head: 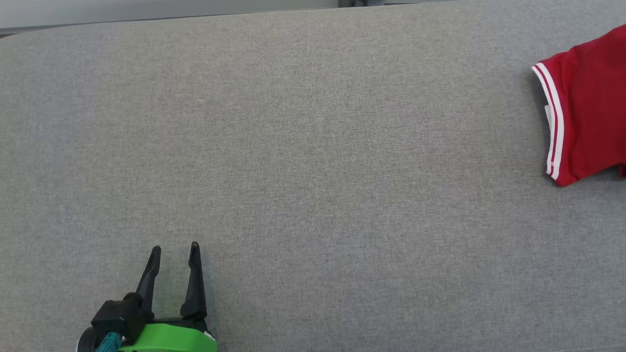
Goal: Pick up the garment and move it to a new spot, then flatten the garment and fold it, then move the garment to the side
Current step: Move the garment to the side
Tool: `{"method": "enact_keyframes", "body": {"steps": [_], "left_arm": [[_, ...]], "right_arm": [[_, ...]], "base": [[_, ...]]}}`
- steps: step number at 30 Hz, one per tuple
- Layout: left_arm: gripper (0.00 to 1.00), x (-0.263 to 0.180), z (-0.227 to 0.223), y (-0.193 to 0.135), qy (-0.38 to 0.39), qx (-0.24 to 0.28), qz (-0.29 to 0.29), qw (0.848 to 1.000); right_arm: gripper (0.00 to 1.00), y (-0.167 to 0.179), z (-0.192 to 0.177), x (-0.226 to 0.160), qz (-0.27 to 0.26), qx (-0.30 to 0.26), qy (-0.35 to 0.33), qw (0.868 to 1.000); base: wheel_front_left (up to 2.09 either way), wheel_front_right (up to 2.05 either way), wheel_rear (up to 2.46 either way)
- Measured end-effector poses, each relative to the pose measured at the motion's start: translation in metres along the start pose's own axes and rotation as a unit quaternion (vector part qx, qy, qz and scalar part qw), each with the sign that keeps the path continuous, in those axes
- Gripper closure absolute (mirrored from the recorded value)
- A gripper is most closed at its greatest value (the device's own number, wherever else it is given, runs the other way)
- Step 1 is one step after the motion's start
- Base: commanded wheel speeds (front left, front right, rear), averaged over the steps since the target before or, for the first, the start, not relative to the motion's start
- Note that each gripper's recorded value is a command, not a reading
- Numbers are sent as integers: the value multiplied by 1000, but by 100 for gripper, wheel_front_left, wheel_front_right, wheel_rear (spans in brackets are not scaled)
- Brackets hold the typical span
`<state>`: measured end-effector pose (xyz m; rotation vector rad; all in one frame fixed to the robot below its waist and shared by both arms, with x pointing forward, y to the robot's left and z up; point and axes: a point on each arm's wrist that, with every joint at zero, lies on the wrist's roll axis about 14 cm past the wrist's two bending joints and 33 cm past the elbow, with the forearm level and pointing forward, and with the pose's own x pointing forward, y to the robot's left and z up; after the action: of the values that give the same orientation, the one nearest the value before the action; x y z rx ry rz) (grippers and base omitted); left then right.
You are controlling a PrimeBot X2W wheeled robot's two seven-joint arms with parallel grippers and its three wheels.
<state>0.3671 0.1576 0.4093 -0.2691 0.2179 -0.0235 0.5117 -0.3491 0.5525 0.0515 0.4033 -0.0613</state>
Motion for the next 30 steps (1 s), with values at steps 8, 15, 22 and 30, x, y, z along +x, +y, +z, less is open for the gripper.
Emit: {"method": "enact_keyframes", "body": {"steps": [8,15,22,30], "left_arm": [[0,-2,3,4,-5,2,6,1000],[0,-7,22,9,-34,3,15,999],[0,-29,39,14,-64,9,25,998],[0,-55,57,26,-99,26,46,994]], "right_arm": [[0,-70,9,-14,-123,-43,-15,991],[0,-48,55,-31,-103,-89,-148,980],[0,-2,34,-65,-47,-101,-231,967],[0,52,-38,-112,-5,-73,-274,959]], "base": [[0,0,0],[0,0,0],[0,0,0],[0,0,0]]}}
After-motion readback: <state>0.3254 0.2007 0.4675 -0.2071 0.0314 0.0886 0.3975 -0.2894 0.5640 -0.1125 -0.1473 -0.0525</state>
